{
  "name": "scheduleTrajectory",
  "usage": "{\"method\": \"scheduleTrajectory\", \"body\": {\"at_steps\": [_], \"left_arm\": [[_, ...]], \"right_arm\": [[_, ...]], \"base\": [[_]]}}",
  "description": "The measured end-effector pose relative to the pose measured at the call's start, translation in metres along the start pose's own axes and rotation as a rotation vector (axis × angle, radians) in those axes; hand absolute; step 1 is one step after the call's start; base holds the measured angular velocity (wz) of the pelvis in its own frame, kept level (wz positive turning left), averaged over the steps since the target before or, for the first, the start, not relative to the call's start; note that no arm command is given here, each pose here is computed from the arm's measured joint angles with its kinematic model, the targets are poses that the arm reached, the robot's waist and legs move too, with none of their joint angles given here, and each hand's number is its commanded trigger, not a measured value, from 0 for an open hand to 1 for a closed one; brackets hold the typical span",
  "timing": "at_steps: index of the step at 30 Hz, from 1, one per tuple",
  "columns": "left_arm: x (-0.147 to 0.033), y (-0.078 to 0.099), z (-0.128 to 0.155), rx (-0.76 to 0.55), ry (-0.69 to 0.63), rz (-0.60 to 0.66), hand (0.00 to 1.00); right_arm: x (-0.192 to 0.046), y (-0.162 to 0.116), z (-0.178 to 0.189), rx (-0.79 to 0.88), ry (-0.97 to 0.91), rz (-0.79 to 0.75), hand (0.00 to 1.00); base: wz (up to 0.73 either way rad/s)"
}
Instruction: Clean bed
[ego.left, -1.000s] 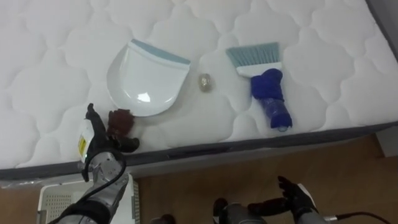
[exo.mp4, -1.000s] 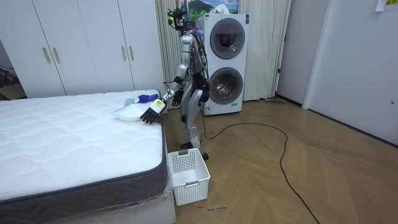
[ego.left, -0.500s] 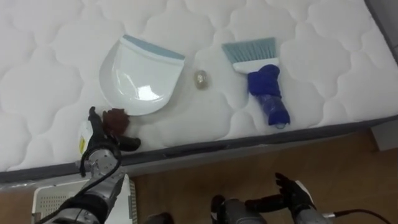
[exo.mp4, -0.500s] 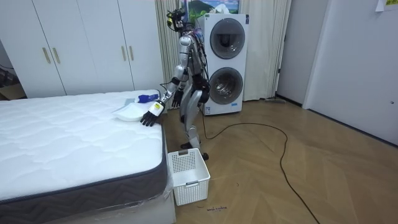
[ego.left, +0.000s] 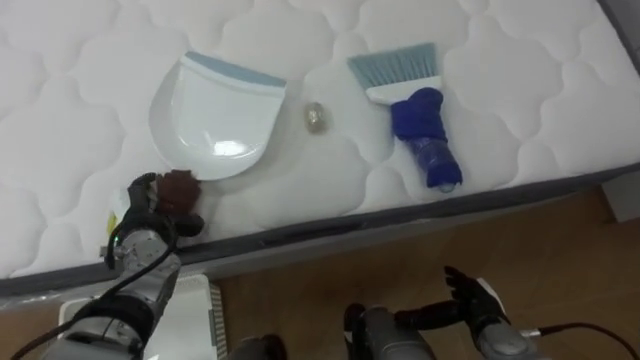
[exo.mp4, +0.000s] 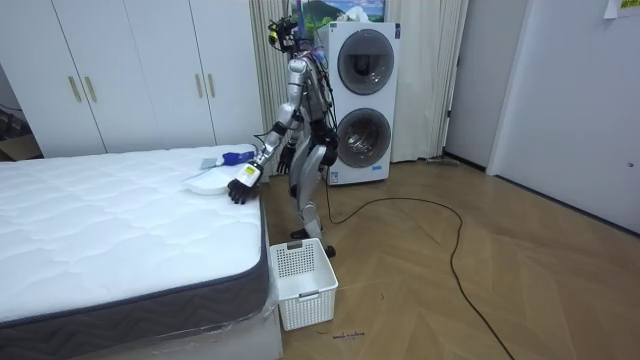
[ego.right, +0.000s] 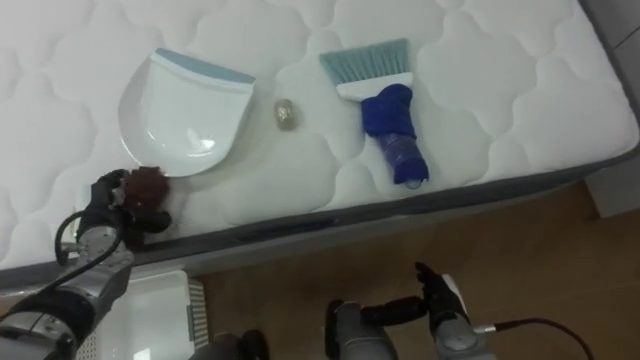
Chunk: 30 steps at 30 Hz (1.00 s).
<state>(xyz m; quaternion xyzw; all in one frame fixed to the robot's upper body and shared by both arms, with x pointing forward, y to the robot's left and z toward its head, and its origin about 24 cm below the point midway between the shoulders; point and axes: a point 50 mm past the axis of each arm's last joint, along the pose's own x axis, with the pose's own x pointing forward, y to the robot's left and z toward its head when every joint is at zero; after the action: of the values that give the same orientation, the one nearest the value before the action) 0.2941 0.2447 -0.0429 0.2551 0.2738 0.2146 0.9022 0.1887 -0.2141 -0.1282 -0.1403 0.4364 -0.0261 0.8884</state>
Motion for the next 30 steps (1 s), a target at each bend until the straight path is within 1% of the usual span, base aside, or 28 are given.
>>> {"method": "scheduleTrajectory", "body": {"at_steps": [3,10,13,15,17,28,30], "left_arm": [[0.003,0.004,0.000,0.036,0.011,0.003,1.00],[0.007,0.011,0.005,0.062,0.021,0.015,1.00],[0.005,0.006,0.002,0.067,0.042,-0.002,1.00],[0.002,-0.003,-0.001,0.081,0.066,-0.053,1.00],[-0.001,-0.009,-0.001,0.077,0.069,-0.076,1.00],[-0.001,-0.010,-0.007,0.088,0.109,-0.093,1.00],[-0.002,-0.010,-0.010,0.135,0.112,-0.096,1.00]], "right_arm": [[0.000,0.000,0.000,-0.001,0.005,-0.002,0.00],[0.000,0.001,0.001,-0.002,0.005,-0.007,0.00],[0.000,0.001,0.002,-0.003,0.003,-0.008,0.00],[0.000,0.001,0.002,-0.004,0.001,-0.007,0.00],[0.000,0.002,0.002,-0.005,0.006,-0.006,0.00],[0.000,0.005,0.002,-0.017,0.008,-0.012,0.00],[-0.001,0.005,0.001,-0.010,0.012,-0.012,0.00]], "base": [[0.00],[0.00],[0.03],[0.02],[0.00],[-0.03],[0.00]]}}
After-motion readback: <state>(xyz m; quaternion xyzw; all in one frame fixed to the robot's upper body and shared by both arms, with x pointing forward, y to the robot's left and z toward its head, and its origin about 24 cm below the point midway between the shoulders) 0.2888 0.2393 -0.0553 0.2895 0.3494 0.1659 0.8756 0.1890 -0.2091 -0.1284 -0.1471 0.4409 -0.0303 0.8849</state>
